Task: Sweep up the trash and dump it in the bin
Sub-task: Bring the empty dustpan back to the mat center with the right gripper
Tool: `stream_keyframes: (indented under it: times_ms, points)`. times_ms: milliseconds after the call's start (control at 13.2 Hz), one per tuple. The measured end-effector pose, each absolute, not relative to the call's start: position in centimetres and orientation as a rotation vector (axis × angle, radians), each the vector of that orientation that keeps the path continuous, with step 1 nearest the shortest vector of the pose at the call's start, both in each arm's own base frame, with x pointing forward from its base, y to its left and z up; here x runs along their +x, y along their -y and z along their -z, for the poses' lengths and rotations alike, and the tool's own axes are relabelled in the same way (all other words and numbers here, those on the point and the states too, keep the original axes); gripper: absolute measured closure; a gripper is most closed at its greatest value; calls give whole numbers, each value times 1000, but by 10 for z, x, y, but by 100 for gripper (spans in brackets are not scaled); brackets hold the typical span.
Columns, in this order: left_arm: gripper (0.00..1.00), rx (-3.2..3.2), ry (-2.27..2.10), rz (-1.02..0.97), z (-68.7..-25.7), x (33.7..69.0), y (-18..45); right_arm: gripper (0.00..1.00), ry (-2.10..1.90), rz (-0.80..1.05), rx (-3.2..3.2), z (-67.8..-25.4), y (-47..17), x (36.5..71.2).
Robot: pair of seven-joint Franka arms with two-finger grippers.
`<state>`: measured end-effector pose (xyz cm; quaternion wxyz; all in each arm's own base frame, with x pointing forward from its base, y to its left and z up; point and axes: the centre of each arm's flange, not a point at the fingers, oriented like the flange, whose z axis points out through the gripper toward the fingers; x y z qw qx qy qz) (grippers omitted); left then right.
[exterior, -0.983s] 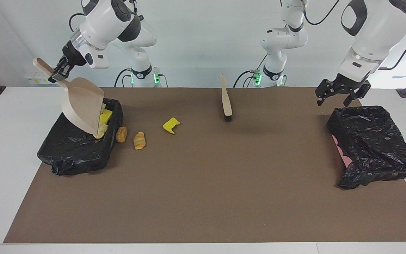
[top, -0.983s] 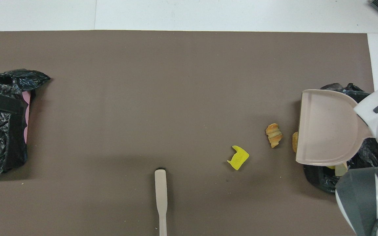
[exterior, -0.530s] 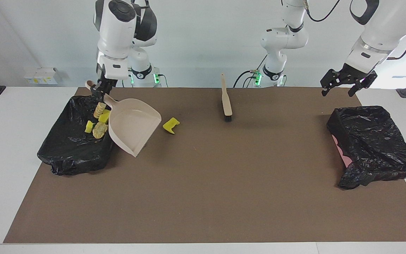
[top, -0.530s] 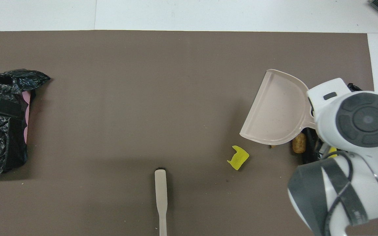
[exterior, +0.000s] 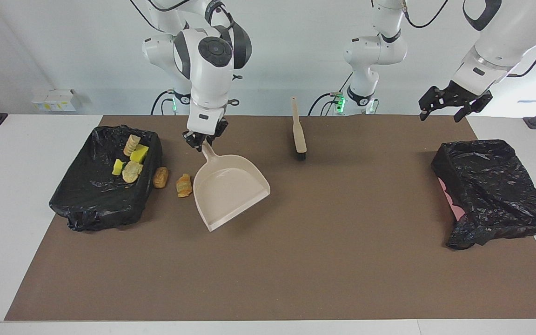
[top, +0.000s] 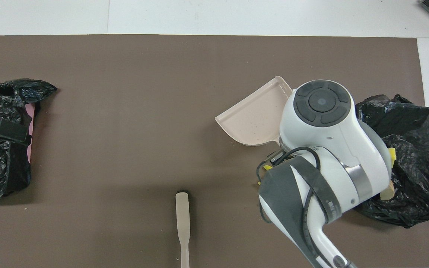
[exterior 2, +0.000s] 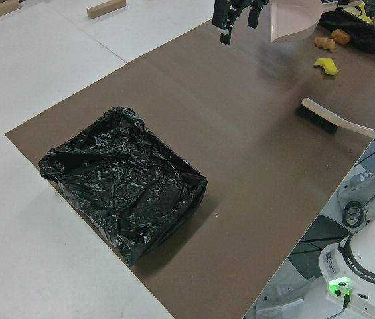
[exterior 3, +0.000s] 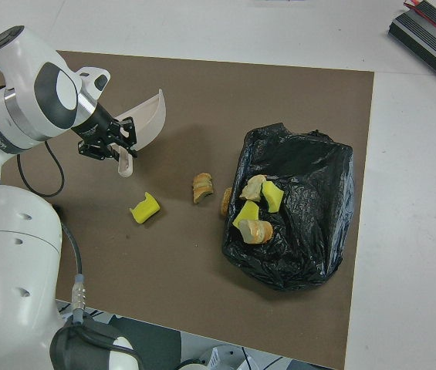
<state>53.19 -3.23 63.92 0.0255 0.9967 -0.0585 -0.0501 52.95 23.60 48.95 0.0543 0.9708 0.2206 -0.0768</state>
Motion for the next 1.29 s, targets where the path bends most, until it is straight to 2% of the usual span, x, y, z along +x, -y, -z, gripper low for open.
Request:
stream_keyframes:
  times_ms: [227, 530, 832, 1286]
  points:
    - [0, 3080, 195, 128, -647, 531, 37, 67, -376, 255, 3061, -478, -267, 538]
    - [0, 3080, 205, 109, -654, 527, 40, 67, -208, 243, 3125, -431, -303, 551]
    - [0, 3079, 215, 110, -653, 527, 43, 67, -160, 338, 3154, -401, -302, 553]
    - [0, 3088, 236, 112, -653, 526, 48, 67, -123, 291, 3247, -386, -316, 549]
